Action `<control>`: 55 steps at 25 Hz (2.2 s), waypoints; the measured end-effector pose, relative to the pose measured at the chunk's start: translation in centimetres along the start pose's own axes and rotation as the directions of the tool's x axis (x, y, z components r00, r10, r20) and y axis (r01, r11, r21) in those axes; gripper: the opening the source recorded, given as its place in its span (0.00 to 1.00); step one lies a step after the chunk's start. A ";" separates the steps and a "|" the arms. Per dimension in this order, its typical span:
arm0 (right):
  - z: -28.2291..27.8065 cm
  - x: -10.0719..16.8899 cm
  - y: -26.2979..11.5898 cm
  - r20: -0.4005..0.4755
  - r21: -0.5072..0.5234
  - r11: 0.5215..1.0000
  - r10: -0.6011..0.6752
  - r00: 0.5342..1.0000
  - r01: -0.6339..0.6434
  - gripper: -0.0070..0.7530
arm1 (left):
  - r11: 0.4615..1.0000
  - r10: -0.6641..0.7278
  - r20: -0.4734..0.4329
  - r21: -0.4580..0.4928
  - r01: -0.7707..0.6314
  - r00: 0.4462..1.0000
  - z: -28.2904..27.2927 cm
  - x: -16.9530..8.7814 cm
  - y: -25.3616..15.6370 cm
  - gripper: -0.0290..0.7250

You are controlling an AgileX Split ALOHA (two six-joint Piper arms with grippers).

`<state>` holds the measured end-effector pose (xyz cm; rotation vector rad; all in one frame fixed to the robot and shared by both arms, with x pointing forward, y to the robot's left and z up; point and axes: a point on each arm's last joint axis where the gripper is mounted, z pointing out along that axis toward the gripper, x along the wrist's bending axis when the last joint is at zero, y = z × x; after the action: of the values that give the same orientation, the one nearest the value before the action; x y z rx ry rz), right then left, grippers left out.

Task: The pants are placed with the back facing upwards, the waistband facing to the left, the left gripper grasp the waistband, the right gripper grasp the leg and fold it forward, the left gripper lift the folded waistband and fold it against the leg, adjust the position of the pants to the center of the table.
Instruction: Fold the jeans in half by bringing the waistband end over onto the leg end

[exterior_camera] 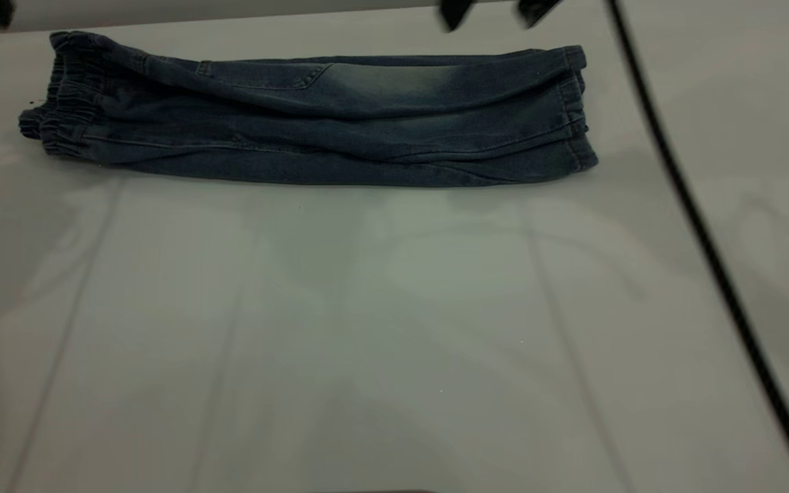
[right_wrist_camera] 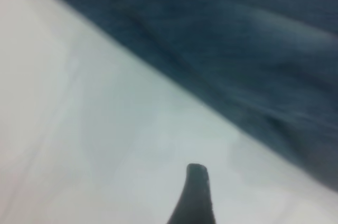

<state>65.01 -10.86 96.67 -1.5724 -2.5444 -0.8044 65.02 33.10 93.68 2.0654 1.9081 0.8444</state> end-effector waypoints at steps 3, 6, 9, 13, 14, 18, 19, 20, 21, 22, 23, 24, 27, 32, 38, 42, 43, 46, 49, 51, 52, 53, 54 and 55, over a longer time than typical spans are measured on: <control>0.9 2.8 -0.2 -0.031 0.016 0.998 -0.055 0.998 0.055 0.75 | 1.000 0.007 0.020 -0.001 -0.006 1.000 1.4 -0.5 -0.4 0.76; 1.3 4.3 -0.4 -0.049 0.028 0.996 -0.085 0.995 0.086 0.75 | 0.999 -0.025 0.056 -0.031 0.027 0.998 3.1 -1.3 -0.5 0.76; 1.5 5.0 -0.5 -0.057 0.036 0.994 -0.100 0.993 0.102 0.75 | 0.994 -0.095 0.077 -0.047 0.099 0.993 4.6 -1.7 -0.1 0.76; 1.5 5.1 -0.7 -0.064 0.054 0.993 -0.101 0.993 0.104 0.75 | 0.990 -0.122 0.081 -0.056 0.127 0.989 6.4 -2.1 0.7 0.76; 1.5 5.1 -0.7 -0.065 0.056 0.993 -0.101 0.993 0.104 0.75 | 0.989 -0.131 0.083 -0.053 0.135 0.988 6.9 -2.2 0.7 0.76; 1.5 5.1 -0.7 -0.065 0.058 0.993 -0.101 0.993 0.105 0.75 | 0.978 -0.205 0.104 -0.025 0.209 0.973 8.9 -2.8 0.6 0.76; 1.5 5.1 -0.7 -0.065 0.058 0.993 -0.101 0.993 0.105 0.75 | 0.972 -0.229 0.111 -0.019 0.232 0.967 9.2 -3.0 0.6 0.76; 1.5 5.1 -0.7 -0.064 0.058 0.993 -0.102 0.993 0.106 0.75 | 0.968 -0.248 0.118 -0.015 0.252 0.961 9.6 -3.1 0.5 0.76; 1.5 5.1 -0.7 -0.064 0.058 0.993 -0.102 0.993 0.106 0.75 | 0.963 -0.267 0.124 -0.008 0.270 0.956 9.9 -3.3 0.4 0.76; 1.5 5.1 -0.7 -0.064 0.057 0.993 -0.102 0.993 0.106 0.75 | 0.959 -0.281 0.128 -0.004 0.284 0.951 10.1 -3.3 0.3 0.76; 1.5 5.1 -0.7 -0.064 0.056 0.993 -0.102 0.993 0.106 0.75 | 0.954 -0.297 0.132 0.001 0.300 0.946 10.3 -3.4 0.3 0.76; 1.5 5.1 -0.7 -0.063 0.055 0.993 -0.102 0.993 0.106 0.75 | 0.950 -0.310 0.136 0.004 0.312 0.941 10.5 -3.5 0.2 0.75; 1.5 5.1 -0.7 -0.062 0.055 0.993 -0.103 0.993 0.106 0.75 | 0.941 -0.336 0.148 0.006 0.339 0.930 11.0 -3.7 0.1 0.61; 1.4 5.0 -0.7 -0.059 0.055 0.993 -0.105 0.993 0.109 0.75 | 0.957 -0.281 0.158 -0.028 0.289 0.946 10.8 -4.0 0.6 0.14; -3.8 4.1 0.6 -0.029 -0.055 0.994 -0.097 0.995 0.096 0.75 | 0.999 -0.052 0.015 0.017 0.052 0.999 6.4 -1.2 3.0 0.12; -9.9 2.2 1.3 0.018 -0.184 0.981 -0.059 0.998 0.061 0.75 | 0.994 0.057 -0.067 -0.091 -0.063 0.996 -1.1 0.8 7.5 0.12; -11.3 1.7 1.3 0.029 -0.213 0.976 -0.048 0.998 0.053 0.75 | 0.988 0.085 -0.073 -0.123 -0.094 0.994 -2.9 0.7 8.4 0.12; -14.9 -0.1 1.1 0.065 -0.278 0.960 -0.002 0.998 0.020 0.75 | 0.967 0.158 -0.031 -0.196 -0.161 0.987 -6.5 -1.9 10.1 0.12; -17.1 -1.1 0.6 0.081 -0.303 0.953 0.025 0.996 0.000 0.75 | 0.946 0.244 0.053 -0.234 -0.225 0.968 -7.8 -6.7 10.5 0.12; -17.7 -1.3 0.5 0.084 -0.307 0.952 0.031 0.996 -0.004 0.75 | 0.932 0.299 0.111 -0.246 -0.266 0.948 -7.9 -10.2 10.2 0.12; -17.8 -1.4 0.4 0.085 -0.308 0.951 0.034 0.996 -0.006 0.75 | 0.923 0.329 0.136 -0.257 -0.287 0.935 -7.8 -12.2 9.9 0.12; -17.8 -1.4 0.4 0.085 -0.307 0.952 0.034 0.996 -0.006 0.75 | 0.912 0.358 0.157 -0.271 -0.308 0.920 -7.5 -14.0 9.7 0.12; -17.8 -1.4 0.4 0.085 -0.306 0.952 0.034 0.996 -0.007 0.75 | 0.901 0.387 0.171 -0.281 -0.332 0.906 -7.1 -15.5 9.4 0.12; -17.8 -1.4 0.4 0.085 -0.306 0.952 0.034 0.996 -0.007 0.75 | 0.889 0.411 0.187 -0.299 -0.347 0.892 -6.9 -17.1 9.1 0.12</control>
<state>62.00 -19.87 111.81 -1.7500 -2.5559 -1.2028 69.01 13.74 99.37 2.2855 1.2096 0.8149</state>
